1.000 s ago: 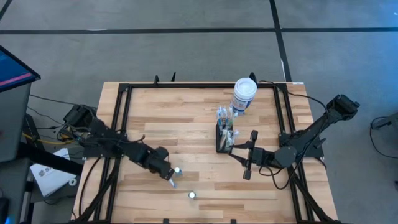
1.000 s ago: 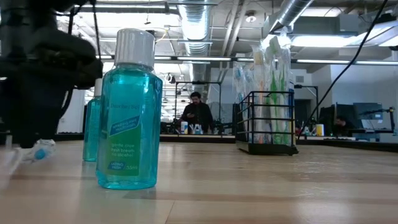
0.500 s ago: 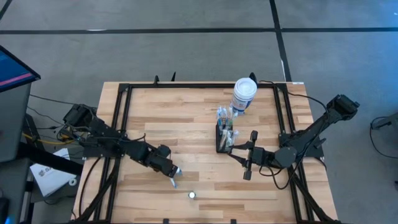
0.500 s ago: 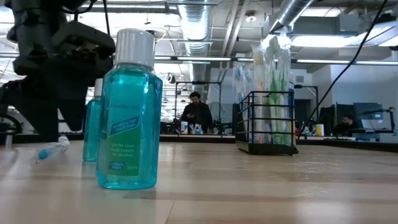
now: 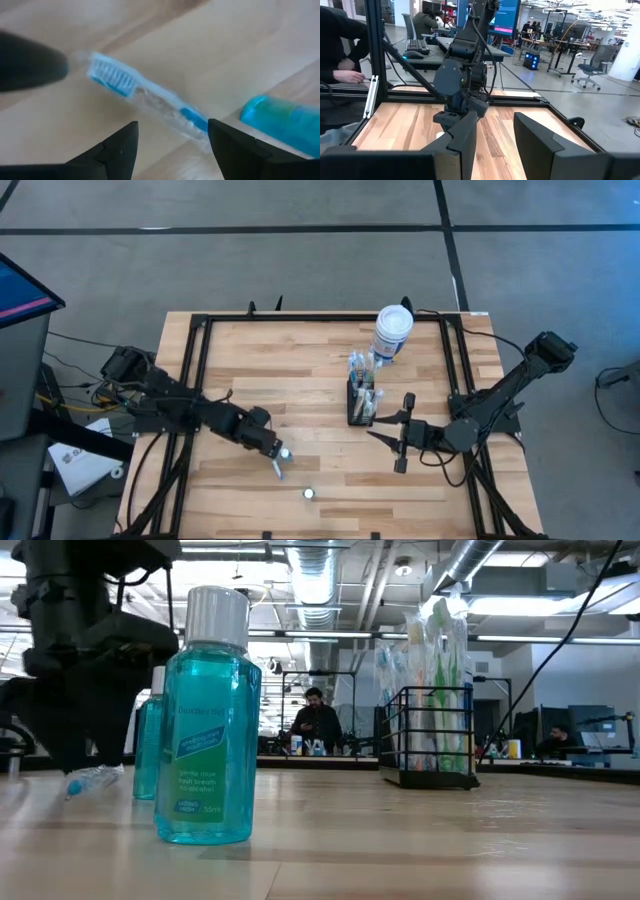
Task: Pick & Place toothbrushing station
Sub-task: Put the blue toothbrush into the wire mesh organizer
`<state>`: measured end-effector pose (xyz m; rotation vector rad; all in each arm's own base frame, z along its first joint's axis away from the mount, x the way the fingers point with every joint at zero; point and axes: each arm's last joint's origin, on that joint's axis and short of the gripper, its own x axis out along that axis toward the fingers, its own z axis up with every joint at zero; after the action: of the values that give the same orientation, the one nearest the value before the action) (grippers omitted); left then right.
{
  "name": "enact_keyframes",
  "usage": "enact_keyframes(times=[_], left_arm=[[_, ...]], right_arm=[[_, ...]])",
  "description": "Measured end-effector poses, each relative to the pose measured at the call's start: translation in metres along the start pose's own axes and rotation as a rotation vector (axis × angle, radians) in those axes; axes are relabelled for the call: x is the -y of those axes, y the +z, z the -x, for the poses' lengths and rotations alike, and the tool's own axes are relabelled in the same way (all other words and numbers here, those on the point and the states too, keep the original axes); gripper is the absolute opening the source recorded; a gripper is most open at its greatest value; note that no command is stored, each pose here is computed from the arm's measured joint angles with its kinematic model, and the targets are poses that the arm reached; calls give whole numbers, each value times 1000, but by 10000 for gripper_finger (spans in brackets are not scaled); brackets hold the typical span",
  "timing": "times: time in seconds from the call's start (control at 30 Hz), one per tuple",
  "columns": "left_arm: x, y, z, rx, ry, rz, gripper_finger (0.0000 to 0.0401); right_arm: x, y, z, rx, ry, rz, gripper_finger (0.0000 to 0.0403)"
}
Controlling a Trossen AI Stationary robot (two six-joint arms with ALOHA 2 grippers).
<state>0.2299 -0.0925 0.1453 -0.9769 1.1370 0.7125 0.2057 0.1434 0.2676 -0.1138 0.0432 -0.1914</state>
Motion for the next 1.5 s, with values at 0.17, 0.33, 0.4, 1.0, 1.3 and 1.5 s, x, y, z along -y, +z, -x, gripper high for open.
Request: enact_keyframes(times=[0.17,0.33,0.4,1.0,1.3,1.5], left_arm=[[-3,9,4,25,-19,34,234],[-14,12,3,59,-27,51,234],[-15,12,1,62,-35,52,234],[-11,25,-8,121,-183,108,235],[-7,17,-7,115,-218,48,235],[-6,14,-6,137,-217,10,235]], right_arm=[[0,0,0,2,-1,-3,120],[0,0,0,0,-1,-1,120],[0,0,0,1,-1,-1,120],[0,0,0,3,-2,-4,120],[0,0,0,3,-2,-4,120],[0,0,0,3,-2,-4,120]])
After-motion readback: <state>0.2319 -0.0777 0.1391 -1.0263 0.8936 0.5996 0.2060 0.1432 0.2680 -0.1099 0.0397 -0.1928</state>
